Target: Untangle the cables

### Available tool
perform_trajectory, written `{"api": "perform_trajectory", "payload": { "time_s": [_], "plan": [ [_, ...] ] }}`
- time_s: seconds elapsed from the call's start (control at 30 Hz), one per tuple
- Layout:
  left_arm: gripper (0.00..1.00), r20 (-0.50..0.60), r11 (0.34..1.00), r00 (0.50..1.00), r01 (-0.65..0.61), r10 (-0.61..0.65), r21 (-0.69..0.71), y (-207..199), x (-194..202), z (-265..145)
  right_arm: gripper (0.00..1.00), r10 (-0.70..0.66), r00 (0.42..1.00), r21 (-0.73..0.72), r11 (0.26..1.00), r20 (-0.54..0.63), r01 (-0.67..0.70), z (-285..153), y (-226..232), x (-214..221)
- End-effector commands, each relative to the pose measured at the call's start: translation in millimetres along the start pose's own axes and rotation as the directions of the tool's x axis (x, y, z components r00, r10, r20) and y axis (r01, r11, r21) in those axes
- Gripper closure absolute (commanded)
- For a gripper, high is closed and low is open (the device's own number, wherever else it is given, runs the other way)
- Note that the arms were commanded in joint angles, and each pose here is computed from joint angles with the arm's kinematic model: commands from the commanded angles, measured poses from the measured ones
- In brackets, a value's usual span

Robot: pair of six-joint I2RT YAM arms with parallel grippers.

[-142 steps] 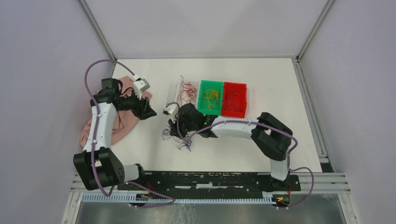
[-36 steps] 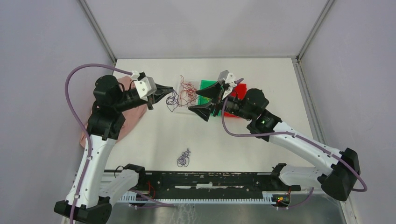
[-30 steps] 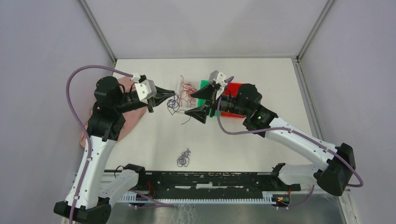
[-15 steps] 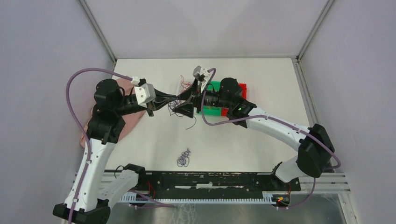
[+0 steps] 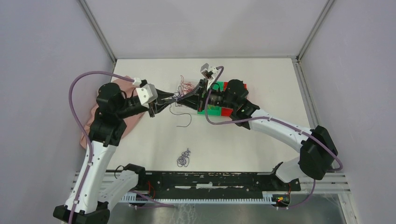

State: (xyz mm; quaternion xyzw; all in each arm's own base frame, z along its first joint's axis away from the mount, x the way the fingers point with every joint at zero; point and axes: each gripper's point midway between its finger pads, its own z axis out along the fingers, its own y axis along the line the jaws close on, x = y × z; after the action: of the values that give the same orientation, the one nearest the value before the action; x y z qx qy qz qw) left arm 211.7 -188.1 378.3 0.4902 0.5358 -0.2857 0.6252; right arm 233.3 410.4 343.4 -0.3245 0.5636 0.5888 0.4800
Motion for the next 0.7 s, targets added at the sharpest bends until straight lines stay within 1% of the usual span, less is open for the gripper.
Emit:
{"api": "perform_trajectory", "payload": {
  "time_s": [0.0, 0.03, 0.1, 0.13, 0.17, 0.2, 0.33, 0.4, 0.5, 0.57, 0.67],
  "plan": [
    [0.56, -0.057, 0.993, 0.998, -0.017, 0.01, -0.115, 24.4, 16.5, 1.4, 1.0, -0.019, 1.0, 0.116, 0.993, 0.005, 0.018, -25.3, -16.6, -14.6],
    [0.43, -0.072, 0.993, 0.997, -0.02, 0.012, -0.113, 24.9, 20.7, 1.8, 1.0, -0.012, 1.0, 0.172, 0.985, -0.027, 0.017, -32.9, -29.3, -9.8],
    [0.23, -0.11, 0.995, 0.994, -0.025, 0.015, -0.091, 23.4, 29.3, 1.9, 1.0, 0.009, 0.997, 0.289, 0.957, -0.08, 0.015, -51.4, -56.2, -3.6],
    [0.14, -0.131, 0.997, 0.991, -0.019, 0.008, -0.08, 22.2, 33.7, 1.9, 1.0, 0.029, 0.995, 0.342, 0.94, -0.091, 0.004, -61.2, -69.3, -2.2],
    [0.03, -0.151, 0.997, 0.989, -0.014, 0.004, -0.07, 21.4, 37.9, 1.8, 1.0, 0.049, 0.995, 0.384, 0.923, -0.092, -0.01, -70.7, -81.7, -2.8],
    [0.0, -0.17, 0.998, 0.985, -0.012, 0.001, -0.063, 20.5, 41.8, 1.1, 1.0, 0.067, 0.993, 0.418, 0.908, -0.093, -0.022, -80.1, -93.0, -3.1],
    [0.01, -0.207, 0.998, 0.978, -0.022, 0.01, -0.059, 18.8, 50.8, -2.1, 1.0, 0.129, 0.99, 0.56, 0.825, -0.051, -0.078, -121.7, -142.0, -14.6],
    [0.01, -0.219, 0.998, 0.976, -0.034, 0.021, -0.055, 16.8, 52.8, -4.6, 1.0, 0.133, 0.99, 0.622, 0.78, -0.048, -0.075, -140.6, -161.5, -18.7],
    [0.01, -0.246, 0.997, 0.969, -0.044, 0.028, -0.06, 16.7, 58.3, -7.9, 1.0, 0.082, 0.993, 0.76, 0.65, -0.08, 0.007, -173.1, -194.5, -27.9],
    [0.01, -0.261, 0.997, 0.965, -0.046, 0.027, -0.067, 17.6, 61.2, -9.3, 1.0, 0.038, 0.992, 0.811, 0.581, -0.119, 0.075, -188.4, -211.2, -32.8],
    [0.01, -0.272, 0.996, 0.962, -0.045, 0.022, -0.079, 18.3, 63.3, -11.2, 1.0, 0.012, 0.982, 0.867, 0.472, -0.188, 0.161, -207.6, -235.9, -31.8]
  ]
}}
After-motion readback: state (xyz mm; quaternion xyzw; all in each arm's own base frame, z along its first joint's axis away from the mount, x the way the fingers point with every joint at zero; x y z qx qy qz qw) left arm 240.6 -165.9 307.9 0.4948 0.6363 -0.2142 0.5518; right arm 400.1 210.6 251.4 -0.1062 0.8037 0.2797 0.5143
